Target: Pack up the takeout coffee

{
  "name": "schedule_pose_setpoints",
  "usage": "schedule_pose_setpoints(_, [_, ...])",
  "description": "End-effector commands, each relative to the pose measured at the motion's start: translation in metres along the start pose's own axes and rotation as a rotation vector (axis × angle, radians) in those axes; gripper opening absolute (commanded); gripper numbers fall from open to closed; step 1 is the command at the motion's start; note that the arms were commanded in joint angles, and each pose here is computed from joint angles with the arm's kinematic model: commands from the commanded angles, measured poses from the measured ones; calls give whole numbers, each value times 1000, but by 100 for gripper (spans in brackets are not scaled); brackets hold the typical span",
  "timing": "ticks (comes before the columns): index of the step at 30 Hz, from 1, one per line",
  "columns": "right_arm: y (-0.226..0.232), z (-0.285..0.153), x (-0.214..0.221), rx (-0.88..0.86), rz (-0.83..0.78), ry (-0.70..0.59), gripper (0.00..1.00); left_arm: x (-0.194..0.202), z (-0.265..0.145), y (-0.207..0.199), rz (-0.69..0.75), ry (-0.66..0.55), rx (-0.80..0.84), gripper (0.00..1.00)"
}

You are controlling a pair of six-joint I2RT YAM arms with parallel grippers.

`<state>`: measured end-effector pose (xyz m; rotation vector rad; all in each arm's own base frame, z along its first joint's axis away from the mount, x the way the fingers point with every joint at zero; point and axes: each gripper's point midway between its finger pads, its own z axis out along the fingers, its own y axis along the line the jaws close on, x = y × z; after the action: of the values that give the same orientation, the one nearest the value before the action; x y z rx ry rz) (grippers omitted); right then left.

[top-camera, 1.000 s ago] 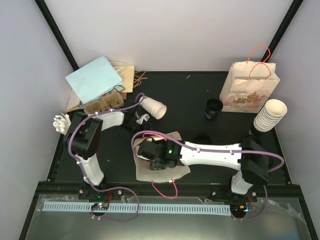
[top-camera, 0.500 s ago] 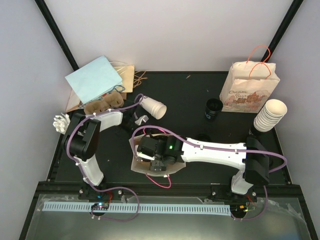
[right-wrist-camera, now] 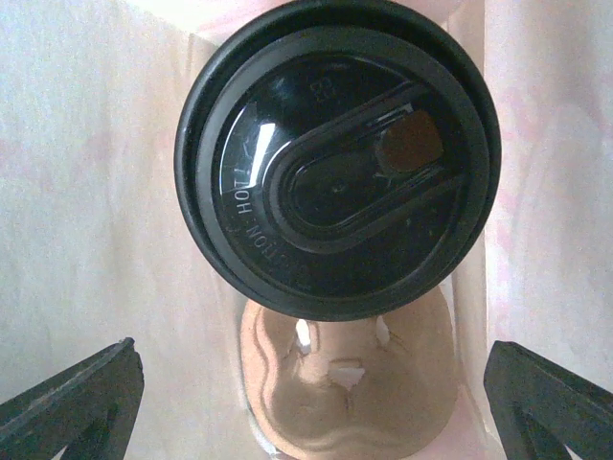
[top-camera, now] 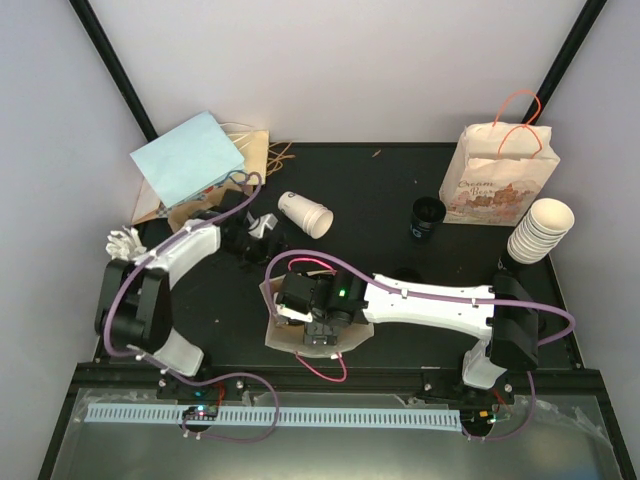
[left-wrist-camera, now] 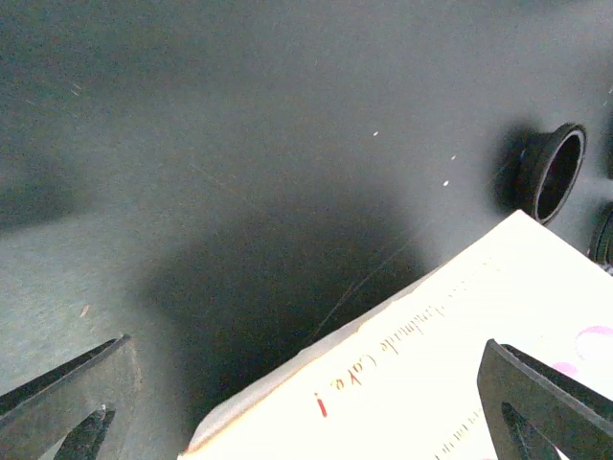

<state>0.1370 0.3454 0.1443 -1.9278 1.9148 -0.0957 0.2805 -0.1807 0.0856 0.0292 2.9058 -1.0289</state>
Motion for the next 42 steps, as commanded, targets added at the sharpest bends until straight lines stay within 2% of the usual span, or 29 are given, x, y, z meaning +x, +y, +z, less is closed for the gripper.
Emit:
schedule_pose_setpoints(1, [-3, -9, -1, -6, 23, -13, 100, -3, -40, -3, 41, -121, -78, 99])
schedule_pose_setpoints(10, [-4, -5, -2, 3, 24, -16, 100, 21, -126, -54, 229, -351, -48, 93])
schedule_pose_setpoints(20, [-3, -2, -3, 3, 12, -12, 100, 76, -175, -109, 445, -493, 166, 89])
schedule_pose_setpoints(27, [-3, -1, -6, -4, 13, -18, 100, 102, -220, -128, 558, -702, 185, 89])
schedule_pose_setpoints(32, [-3, 0, -5, -3, 12, -12, 100, 124, -217, -135, 611, -665, 252, 89])
schedule_pose_setpoints(37, [-4, -1, -6, 1, 13, -16, 100, 128, -200, -129, 606, -578, 271, 89])
schedule_pose_setpoints(42, [-5, -1, -6, 4, 15, -15, 100, 126, -193, -130, 608, -545, 300, 87])
